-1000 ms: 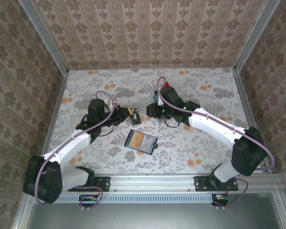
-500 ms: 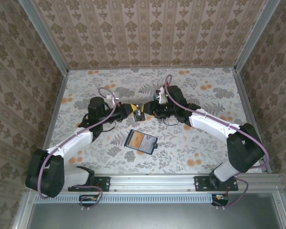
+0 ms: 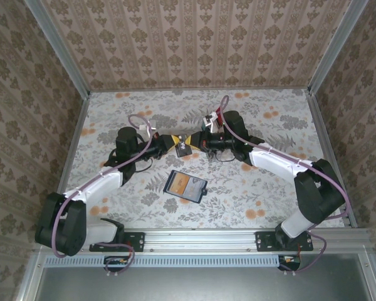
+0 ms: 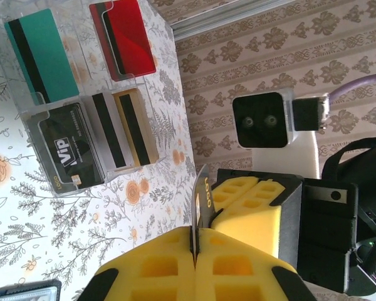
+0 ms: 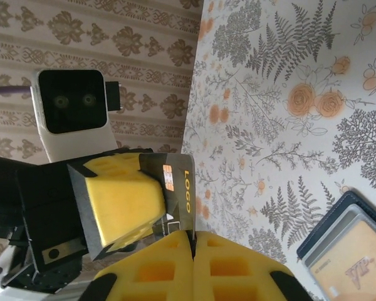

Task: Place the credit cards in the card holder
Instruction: Flip over the card slot in the card holder.

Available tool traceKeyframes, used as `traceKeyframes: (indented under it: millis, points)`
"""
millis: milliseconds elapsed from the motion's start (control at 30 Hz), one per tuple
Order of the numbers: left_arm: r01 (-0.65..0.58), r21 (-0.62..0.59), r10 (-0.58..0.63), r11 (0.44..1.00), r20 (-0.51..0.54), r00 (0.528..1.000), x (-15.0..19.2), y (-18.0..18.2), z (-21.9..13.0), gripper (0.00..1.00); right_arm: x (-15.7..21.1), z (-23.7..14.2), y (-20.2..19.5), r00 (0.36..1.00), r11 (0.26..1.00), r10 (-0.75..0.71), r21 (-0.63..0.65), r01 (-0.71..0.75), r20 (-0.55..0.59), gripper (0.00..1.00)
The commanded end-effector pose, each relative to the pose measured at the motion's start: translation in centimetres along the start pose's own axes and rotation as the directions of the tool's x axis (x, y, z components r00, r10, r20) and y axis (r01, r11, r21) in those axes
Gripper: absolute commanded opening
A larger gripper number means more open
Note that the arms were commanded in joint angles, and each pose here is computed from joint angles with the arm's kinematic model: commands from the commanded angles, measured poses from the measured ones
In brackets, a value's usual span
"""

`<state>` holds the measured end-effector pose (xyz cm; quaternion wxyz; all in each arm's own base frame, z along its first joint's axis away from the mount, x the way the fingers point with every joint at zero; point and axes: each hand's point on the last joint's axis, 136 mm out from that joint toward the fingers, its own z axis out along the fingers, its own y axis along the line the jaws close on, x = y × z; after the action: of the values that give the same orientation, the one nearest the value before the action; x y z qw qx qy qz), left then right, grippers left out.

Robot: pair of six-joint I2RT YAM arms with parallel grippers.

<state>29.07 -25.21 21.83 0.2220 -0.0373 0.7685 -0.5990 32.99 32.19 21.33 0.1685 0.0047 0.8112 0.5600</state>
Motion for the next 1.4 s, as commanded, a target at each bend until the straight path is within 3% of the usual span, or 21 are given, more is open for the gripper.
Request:
traceKeyframes:
  millis: [0,133,233,300,367,567,733,867,1033,1200,1367]
  points:
    - [-0.017,0.006,0.017,1.000,0.002,1.000,-0.1,-0.4,-0.1,0.08,0.9,-0.6,0.6,1.000,1.000,-0.006,-0.023,0.005,-0.025,0.01]
    - [0.000,-0.150,-0.002,0.989,-0.015,1.000,0.6,2.6,-0.6,0.47,1.4,-1.6,-1.6,1.000,0.995,0.008,0.100,-0.009,0.009,0.00]
    - [0.012,-0.328,-0.009,0.945,0.010,1.000,1.2,5.9,-2.2,0.66,2.9,-3.2,-5.3,0.999,0.933,-0.024,0.361,0.009,0.037,0.00]
    - [-0.005,-0.405,0.009,0.914,0.008,1.000,1.8,7.4,-3.1,0.72,4.3,-4.2,-7.4,0.995,0.840,-0.085,0.541,0.048,0.043,0.00]
    - [-0.011,-0.467,0.013,0.884,0.001,1.000,2.2,8.7,-3.9,0.77,5.9,-4.3,-8.7,0.995,0.782,-0.098,0.621,0.059,0.028,0.00]
    - [-0.067,-0.558,0.021,0.827,-0.089,0.996,4.0,11.2,-4.2,0.79,9.6,-3.2,-10.6,0.995,0.722,-0.090,0.691,0.035,0.044,0.00]
    - [-0.093,-0.597,0.003,0.797,-0.150,0.989,5.2,13.1,-3.9,0.79,11.2,-5.4,-13.7,0.997,0.621,-0.048,0.783,-0.018,0.062,0.00]
    - [-0.142,-0.605,0.002,0.784,-0.226,0.974,7.0,13.9,-2.9,0.79,11.9,-6.5,-14.9,0.996,0.602,-0.039,0.797,-0.043,0.083,0.00]
    - [-0.176,-0.624,-0.010,0.761,-0.282,0.959,8.2,15.2,-2.1,0.78,12.1,-6.4,-15.4,0.995,0.605,-0.026,0.794,-0.058,0.092,0.00]
    - [-0.208,-0.650,-0.016,0.731,-0.321,0.947,9.2,16.5,-1.9,0.78,11.9,-5.0,-14.9,0.985,0.701,0.024,0.700,-0.140,0.173,0.00]
    - [-0.242,-0.677,-0.007,0.695,-0.343,0.939,9.7,17.3,-2.5,0.79,11.1,-5.9,-14.1,0.970,0.719,0.011,0.672,-0.177,0.243,0.00]
